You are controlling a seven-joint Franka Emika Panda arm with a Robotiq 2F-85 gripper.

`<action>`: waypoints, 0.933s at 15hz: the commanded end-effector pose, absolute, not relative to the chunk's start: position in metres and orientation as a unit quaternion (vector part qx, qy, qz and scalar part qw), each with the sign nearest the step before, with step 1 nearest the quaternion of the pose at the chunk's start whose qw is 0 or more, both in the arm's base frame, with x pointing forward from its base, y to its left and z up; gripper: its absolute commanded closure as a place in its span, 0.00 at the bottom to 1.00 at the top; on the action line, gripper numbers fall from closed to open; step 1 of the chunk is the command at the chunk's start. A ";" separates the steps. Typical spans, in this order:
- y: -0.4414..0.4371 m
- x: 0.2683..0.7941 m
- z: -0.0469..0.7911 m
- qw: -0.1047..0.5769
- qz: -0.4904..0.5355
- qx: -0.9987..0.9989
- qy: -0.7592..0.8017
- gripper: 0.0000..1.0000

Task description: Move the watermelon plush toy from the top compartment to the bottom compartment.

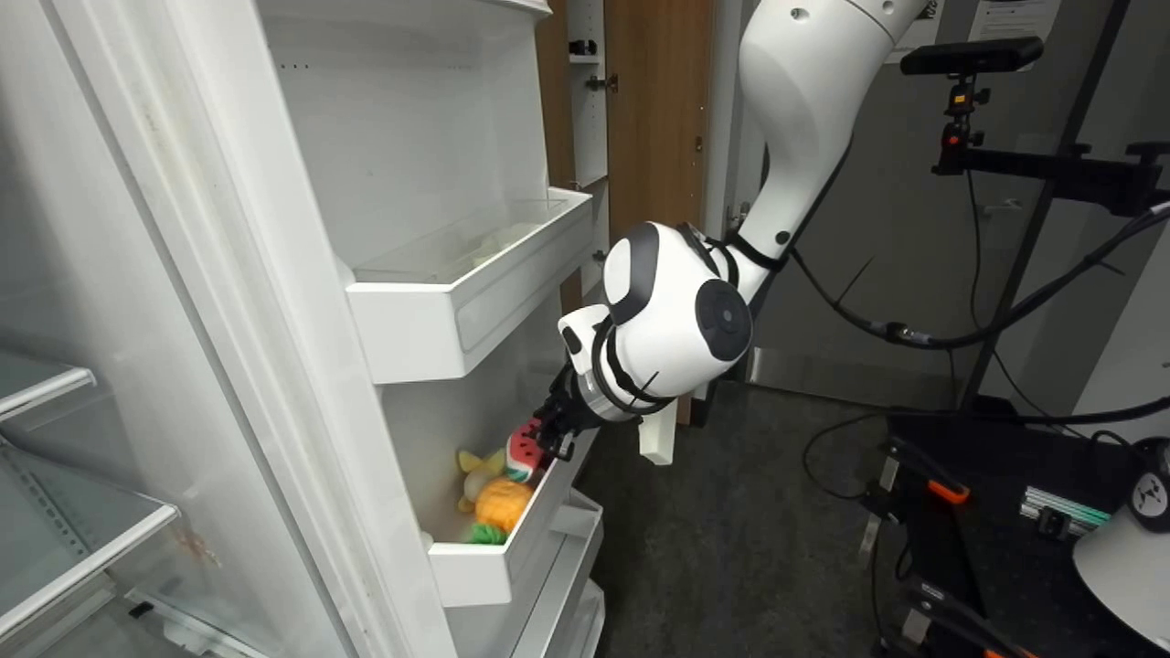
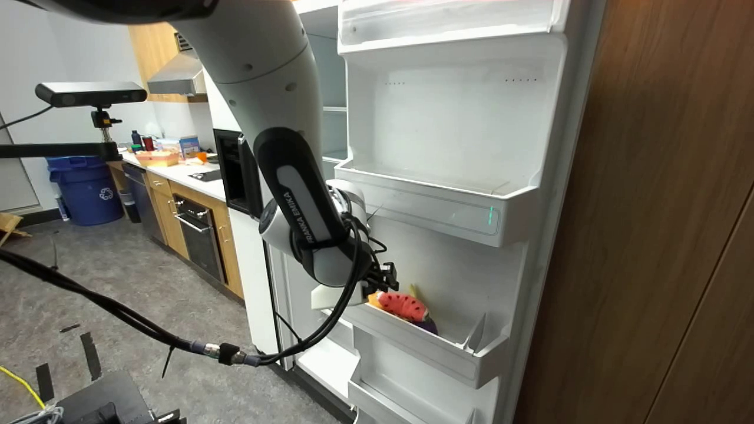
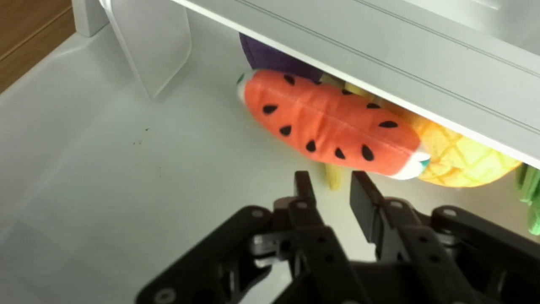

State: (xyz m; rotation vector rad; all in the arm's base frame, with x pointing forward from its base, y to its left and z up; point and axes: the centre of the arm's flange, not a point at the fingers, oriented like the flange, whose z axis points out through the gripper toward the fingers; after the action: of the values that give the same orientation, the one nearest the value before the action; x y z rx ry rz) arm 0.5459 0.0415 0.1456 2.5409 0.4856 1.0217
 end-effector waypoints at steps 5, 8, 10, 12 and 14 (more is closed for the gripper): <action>0.022 0.547 0.156 0.179 0.351 0.907 0.149 0.07; 0.031 0.541 0.167 0.146 0.308 0.930 0.138 0.00; 0.030 0.533 0.178 0.118 0.274 0.946 0.126 0.00; 0.050 0.532 0.183 0.093 0.242 0.959 0.117 0.00; 0.065 0.524 0.187 0.075 0.211 0.968 0.113 0.00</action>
State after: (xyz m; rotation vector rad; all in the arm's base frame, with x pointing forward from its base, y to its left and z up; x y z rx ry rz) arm 0.5251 0.0354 0.1593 2.8409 0.3354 0.7719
